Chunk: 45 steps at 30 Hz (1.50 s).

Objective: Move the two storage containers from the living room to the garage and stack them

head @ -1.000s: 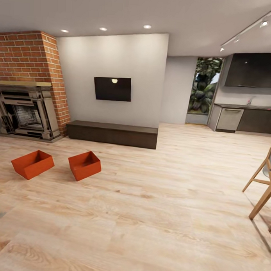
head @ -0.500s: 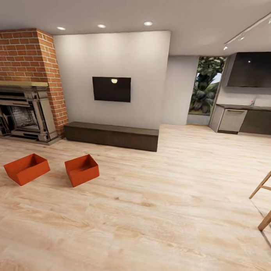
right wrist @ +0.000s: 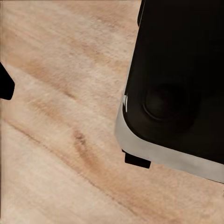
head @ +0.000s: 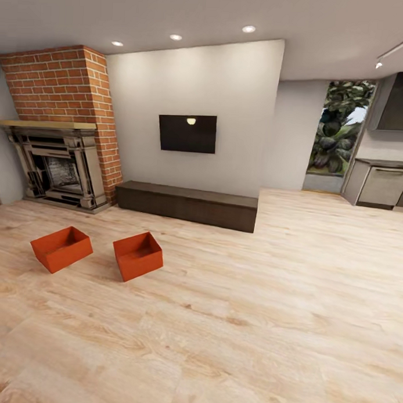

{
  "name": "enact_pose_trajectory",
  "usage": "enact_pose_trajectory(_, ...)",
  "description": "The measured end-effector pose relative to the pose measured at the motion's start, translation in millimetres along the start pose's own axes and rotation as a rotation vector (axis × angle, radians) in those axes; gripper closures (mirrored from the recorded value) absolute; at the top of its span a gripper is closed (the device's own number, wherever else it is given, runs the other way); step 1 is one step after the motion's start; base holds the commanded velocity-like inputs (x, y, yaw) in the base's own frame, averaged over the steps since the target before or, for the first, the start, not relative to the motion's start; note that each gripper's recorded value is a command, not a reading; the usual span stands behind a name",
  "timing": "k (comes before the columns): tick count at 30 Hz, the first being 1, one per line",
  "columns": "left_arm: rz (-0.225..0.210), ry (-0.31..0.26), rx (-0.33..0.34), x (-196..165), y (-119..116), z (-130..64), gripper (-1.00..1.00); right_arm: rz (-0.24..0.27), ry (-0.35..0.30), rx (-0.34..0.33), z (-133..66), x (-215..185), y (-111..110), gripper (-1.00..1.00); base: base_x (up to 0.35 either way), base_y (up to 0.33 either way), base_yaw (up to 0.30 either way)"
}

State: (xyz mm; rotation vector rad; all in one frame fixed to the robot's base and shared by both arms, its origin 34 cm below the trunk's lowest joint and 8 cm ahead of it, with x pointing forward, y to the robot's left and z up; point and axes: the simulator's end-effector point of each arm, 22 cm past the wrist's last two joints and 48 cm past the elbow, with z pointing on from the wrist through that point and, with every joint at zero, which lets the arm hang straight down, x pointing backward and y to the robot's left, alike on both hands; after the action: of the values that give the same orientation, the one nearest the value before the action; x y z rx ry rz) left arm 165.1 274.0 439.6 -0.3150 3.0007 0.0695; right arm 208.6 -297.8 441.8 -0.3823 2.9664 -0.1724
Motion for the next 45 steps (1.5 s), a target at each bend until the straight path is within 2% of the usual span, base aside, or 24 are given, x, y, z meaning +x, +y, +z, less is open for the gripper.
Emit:
enact_pose_trajectory(15,0.000,0.000,0.000,-0.4,-0.1,0.0,-1.00,0.000,0.000,0.001,0.0,0.0,-0.1,-1.00,0.321,0.000,0.263)
enact_pose_trajectory(39,0.000,0.000,0.000,-0.2,-0.1,0.0,-1.00,0.000,0.000,0.000,0.0,0.0,0.2,-1.00,0.321,0.000,0.015)
enact_pose_trajectory(45,0.000,0.000,0.000,-0.1,0.0,0.0,-1.00,-0.001,0.000,0.000,0.0,-0.1,0.2,-1.00,0.321,0.000,0.243)
